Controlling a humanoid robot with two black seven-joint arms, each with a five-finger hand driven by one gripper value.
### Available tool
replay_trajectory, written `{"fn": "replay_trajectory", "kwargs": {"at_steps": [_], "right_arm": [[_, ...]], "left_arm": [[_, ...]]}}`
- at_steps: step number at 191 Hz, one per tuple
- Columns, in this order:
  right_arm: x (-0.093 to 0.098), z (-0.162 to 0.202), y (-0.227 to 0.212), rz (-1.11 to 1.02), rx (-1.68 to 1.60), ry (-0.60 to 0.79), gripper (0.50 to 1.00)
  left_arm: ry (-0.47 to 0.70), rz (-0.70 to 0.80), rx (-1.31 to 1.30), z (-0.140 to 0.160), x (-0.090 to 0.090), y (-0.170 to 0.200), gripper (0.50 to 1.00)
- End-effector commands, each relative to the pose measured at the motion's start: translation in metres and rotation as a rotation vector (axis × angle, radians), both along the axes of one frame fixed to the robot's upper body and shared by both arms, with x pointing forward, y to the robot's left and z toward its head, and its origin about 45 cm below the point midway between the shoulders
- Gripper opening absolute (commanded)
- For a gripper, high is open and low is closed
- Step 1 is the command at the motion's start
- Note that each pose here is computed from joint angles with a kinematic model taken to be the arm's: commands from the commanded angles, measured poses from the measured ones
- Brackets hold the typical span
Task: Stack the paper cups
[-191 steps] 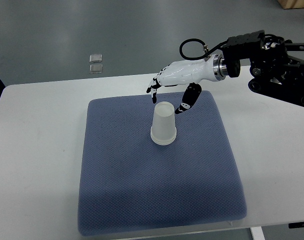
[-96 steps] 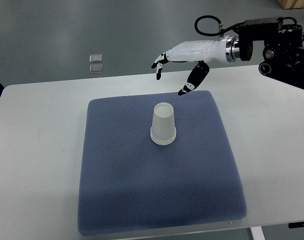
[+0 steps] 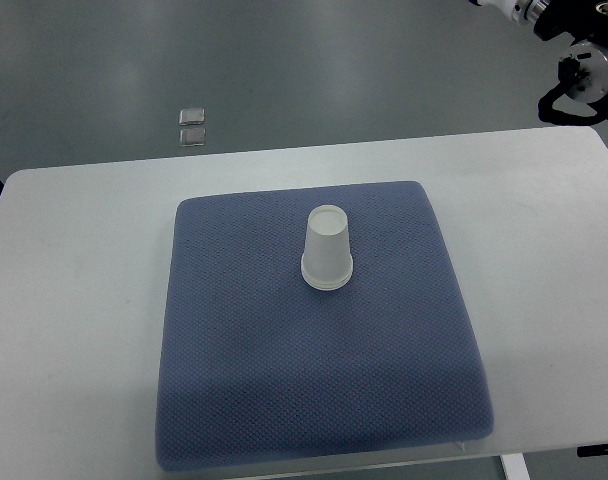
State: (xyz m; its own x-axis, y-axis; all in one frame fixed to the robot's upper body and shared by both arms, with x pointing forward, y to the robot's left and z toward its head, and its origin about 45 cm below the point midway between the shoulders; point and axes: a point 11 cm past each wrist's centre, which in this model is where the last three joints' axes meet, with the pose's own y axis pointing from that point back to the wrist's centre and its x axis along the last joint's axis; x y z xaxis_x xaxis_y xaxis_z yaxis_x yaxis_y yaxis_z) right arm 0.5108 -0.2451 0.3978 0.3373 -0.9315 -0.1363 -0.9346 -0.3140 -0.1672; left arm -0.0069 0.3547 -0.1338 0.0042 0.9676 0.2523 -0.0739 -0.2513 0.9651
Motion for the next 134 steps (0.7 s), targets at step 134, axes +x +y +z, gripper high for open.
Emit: {"fn": "replay_trajectory", "kwargs": {"at_steps": [134], "right_arm": [[-0.022, -0.158, -0.017, -0.227, 0.265, 0.315, 0.905]], "left_arm": [[0.002, 0.002, 0.0, 0.0, -0.001, 0.0, 1.0]]}}
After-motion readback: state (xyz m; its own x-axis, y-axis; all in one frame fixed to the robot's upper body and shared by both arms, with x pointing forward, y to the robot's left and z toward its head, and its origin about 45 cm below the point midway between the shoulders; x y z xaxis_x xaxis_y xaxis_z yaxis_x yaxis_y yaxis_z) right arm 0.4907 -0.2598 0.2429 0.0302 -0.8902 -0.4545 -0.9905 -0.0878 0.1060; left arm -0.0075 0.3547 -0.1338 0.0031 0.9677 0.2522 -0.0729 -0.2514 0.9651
